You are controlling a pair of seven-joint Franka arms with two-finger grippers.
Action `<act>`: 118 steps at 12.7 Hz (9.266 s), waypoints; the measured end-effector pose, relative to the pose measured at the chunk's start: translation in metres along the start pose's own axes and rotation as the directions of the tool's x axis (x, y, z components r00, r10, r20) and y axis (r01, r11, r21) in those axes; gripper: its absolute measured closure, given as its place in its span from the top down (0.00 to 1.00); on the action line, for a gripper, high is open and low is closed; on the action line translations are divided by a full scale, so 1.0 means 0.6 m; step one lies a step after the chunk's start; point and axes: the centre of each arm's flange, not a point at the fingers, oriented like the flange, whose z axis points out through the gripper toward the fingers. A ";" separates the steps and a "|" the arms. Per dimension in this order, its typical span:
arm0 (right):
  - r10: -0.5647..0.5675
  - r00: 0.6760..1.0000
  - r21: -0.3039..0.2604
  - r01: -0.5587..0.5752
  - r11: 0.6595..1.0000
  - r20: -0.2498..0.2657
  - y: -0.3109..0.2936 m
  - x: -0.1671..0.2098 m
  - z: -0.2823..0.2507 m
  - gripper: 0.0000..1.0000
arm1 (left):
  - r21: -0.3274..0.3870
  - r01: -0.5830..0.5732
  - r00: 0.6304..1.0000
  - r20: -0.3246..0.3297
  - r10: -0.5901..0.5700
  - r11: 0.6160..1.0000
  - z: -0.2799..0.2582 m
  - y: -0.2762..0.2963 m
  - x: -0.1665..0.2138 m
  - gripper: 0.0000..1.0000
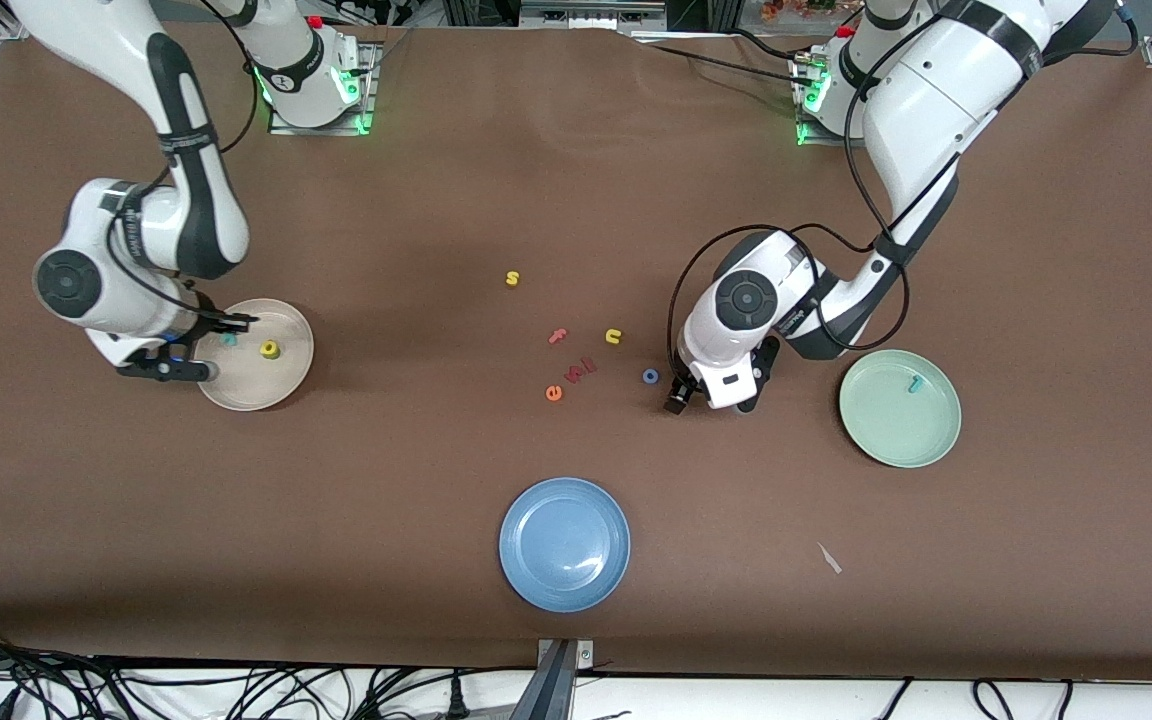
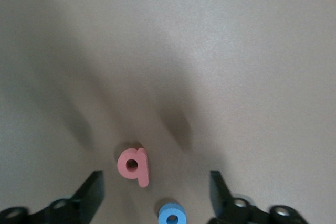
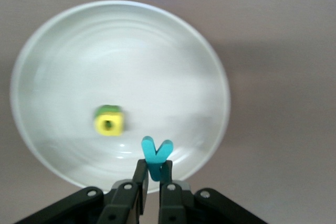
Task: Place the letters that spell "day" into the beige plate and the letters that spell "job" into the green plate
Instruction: 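Place the cyan y on the cream plate while the left gripper grasps pink q, then return the right arm to rest while the left gripper carries the pink q, then lower the pink q onto the green plate and open the left gripper, then move the left gripper over the blue o and lower it, then grasp the blue o with the left gripper and lift it, then carry the blue o to the green plate and open the left gripper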
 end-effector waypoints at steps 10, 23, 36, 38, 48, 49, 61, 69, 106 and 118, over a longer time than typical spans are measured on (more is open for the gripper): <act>0.111 0.993 0.053 -0.114 0.992 0.045 -0.142 0.037 -0.117 1.00 | 0.031 0.021 1.000 0.002 -0.021 0.999 0.031 -0.015 -0.004 0.38; 0.065 0.995 0.114 -0.074 0.991 0.077 -0.230 0.032 -0.252 1.00 | 0.181 -0.337 0.932 -0.074 0.354 0.924 -0.079 -0.021 0.108 0.25; -0.024 1.000 0.063 0.025 0.998 -0.012 -0.076 -0.110 -0.498 1.00 | 0.194 -0.645 0.758 0.044 0.651 0.739 -0.116 -0.076 0.450 0.25; -0.021 1.000 0.064 0.023 0.998 -0.024 -0.071 -0.115 -0.522 1.00 | 0.197 -0.695 0.714 0.086 0.695 0.691 -0.088 -0.082 0.444 0.25; 0.007 0.999 0.075 -0.004 0.997 -0.041 -0.048 -0.111 -0.537 1.00 | 0.153 -0.743 0.668 0.112 0.736 0.651 -0.028 -0.103 0.543 0.25; 0.007 0.999 0.075 -0.004 0.997 -0.043 -0.050 -0.109 -0.536 1.00 | 0.153 -0.742 0.670 0.114 0.734 0.653 -0.023 -0.104 0.545 0.26; 0.047 0.990 0.091 -0.035 0.995 -0.132 -0.057 -0.083 -0.541 1.00 | 0.099 -0.712 0.702 0.120 0.702 0.696 -0.111 -0.040 0.372 1.00; 0.048 0.990 0.091 -0.036 0.995 -0.130 -0.057 -0.080 -0.538 1.00 | 0.068 -0.507 0.861 0.076 0.503 0.859 -0.108 0.000 0.107 0.93; 0.028 0.990 0.086 -0.016 0.996 -0.139 -0.078 -0.077 -0.537 1.00 | 0.005 -0.442 0.897 0.010 0.442 0.897 0.035 0.006 -0.080 0.25; 0.026 0.990 0.085 -0.014 0.996 -0.139 -0.080 -0.078 -0.537 1.00 | 0.220 -0.604 0.781 -0.026 0.624 0.766 -0.122 0.003 0.119 0.25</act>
